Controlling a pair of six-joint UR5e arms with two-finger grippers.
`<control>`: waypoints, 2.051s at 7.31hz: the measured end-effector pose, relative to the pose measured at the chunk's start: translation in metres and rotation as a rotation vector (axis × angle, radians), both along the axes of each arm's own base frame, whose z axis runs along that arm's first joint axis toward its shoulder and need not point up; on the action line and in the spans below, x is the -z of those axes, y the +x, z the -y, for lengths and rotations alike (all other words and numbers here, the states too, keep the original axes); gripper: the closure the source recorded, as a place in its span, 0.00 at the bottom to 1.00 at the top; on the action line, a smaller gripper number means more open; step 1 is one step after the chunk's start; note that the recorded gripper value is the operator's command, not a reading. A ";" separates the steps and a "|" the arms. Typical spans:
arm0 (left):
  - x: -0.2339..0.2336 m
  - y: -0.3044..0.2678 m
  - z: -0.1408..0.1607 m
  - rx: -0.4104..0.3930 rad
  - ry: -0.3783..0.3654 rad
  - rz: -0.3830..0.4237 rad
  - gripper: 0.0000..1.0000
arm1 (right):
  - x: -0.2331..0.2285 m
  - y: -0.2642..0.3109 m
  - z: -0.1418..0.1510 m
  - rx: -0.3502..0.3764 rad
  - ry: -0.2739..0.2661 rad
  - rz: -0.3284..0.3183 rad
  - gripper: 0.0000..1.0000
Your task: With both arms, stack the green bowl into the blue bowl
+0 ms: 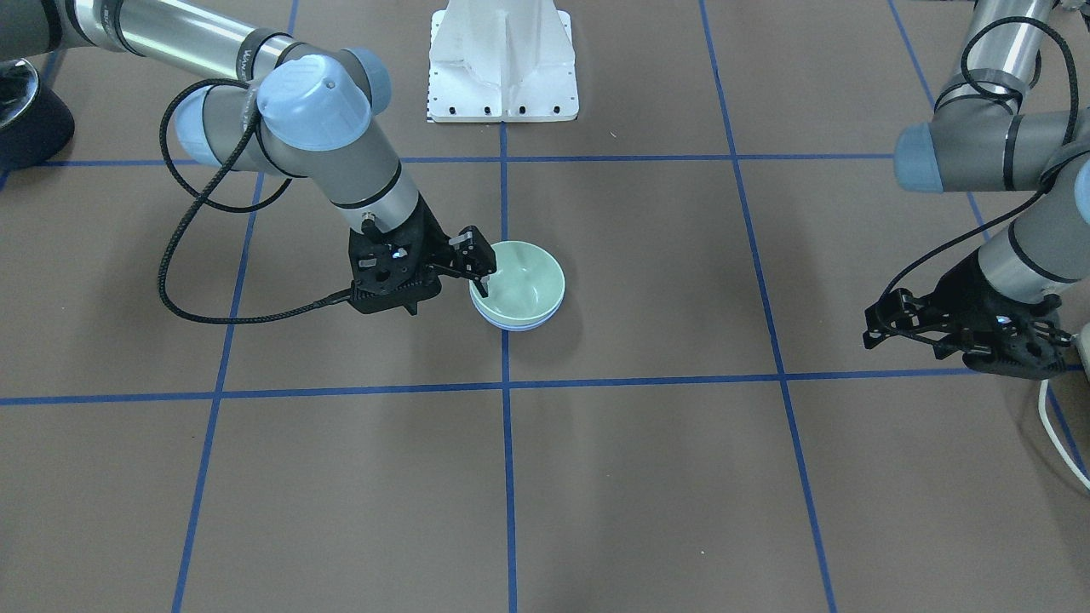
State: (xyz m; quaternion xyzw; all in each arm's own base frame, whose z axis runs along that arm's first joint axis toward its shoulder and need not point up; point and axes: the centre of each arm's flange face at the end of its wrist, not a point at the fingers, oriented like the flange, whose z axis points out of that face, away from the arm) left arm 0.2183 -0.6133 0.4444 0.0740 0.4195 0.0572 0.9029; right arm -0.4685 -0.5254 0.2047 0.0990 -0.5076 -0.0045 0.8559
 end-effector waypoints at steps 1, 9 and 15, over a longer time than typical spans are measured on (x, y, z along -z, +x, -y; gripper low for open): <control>-0.001 0.000 0.000 -0.002 0.001 0.001 0.03 | -0.020 0.027 0.012 0.003 0.007 0.042 0.00; -0.062 -0.161 0.016 -0.022 0.013 0.110 0.02 | -0.250 0.307 0.059 -0.061 0.105 -0.081 0.00; -0.140 -0.254 -0.037 -0.029 -0.122 0.072 0.01 | -0.395 0.494 -0.030 0.012 -0.093 -0.419 0.00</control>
